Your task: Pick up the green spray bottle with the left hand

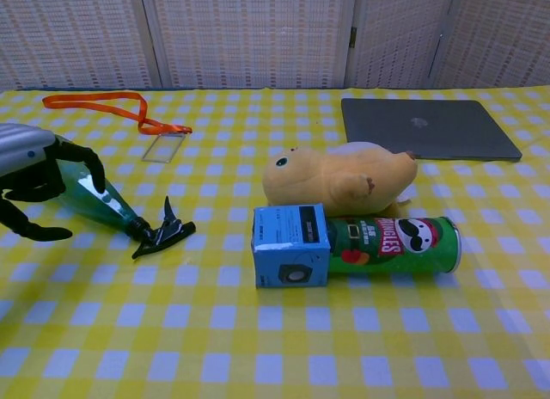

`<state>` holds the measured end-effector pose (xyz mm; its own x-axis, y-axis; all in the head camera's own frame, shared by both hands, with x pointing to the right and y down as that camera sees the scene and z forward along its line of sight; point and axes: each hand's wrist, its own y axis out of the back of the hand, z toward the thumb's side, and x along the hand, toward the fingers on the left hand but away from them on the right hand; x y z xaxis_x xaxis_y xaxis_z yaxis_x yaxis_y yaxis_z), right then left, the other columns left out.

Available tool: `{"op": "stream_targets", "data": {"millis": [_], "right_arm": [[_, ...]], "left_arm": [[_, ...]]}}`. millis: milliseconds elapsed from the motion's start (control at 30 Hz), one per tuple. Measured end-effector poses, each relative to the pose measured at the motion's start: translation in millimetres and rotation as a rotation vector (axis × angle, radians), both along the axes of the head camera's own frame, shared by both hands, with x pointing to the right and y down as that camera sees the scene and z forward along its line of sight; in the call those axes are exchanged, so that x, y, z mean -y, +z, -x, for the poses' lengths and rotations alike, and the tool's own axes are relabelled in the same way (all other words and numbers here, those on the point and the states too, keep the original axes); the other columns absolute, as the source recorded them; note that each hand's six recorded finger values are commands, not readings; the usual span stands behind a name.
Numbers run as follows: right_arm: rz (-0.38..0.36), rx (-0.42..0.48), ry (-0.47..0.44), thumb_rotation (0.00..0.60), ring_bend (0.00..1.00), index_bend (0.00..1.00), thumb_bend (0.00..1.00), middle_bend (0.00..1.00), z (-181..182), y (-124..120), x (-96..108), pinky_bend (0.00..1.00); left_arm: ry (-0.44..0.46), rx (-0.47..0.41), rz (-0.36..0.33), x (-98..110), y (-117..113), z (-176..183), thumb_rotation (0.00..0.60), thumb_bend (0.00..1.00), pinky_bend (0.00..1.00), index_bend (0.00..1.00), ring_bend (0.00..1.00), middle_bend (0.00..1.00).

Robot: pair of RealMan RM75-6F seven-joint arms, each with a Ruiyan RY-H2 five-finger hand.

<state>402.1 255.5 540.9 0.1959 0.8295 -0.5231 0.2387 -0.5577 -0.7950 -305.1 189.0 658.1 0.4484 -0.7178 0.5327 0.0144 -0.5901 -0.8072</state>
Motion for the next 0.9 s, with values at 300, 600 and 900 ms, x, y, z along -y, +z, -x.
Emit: {"op": "stream_targets", "data": {"millis": [300, 600, 900], "right_arm": [[0.016, 0.014, 0.033, 0.600, 0.00, 0.00, 0.41, 0.00, -9.6, 2.2, 3.9, 0.00], [0.013, 0.012, 0.055, 0.600, 0.00, 0.00, 0.41, 0.00, -17.0, 0.0, 6.0, 0.00], [0.013, 0.011, 0.062, 0.600, 0.00, 0.00, 0.41, 0.00, -19.5, -1.9, 5.7, 0.00]], "left_arm": [[0.029, 0.067, -0.054, 19.0, 31.8, -16.6, 0.600, 0.22, 1.00, 0.35, 1.00, 1.00], [0.082, 0.170, -0.058, 26.5, 56.1, -18.9, 0.600, 0.22, 1.00, 0.35, 1.00, 1.00], [0.084, 0.266, -0.057, 28.9, 73.9, -10.1, 0.600, 0.22, 1.00, 0.38, 1.00, 1.00]]}}
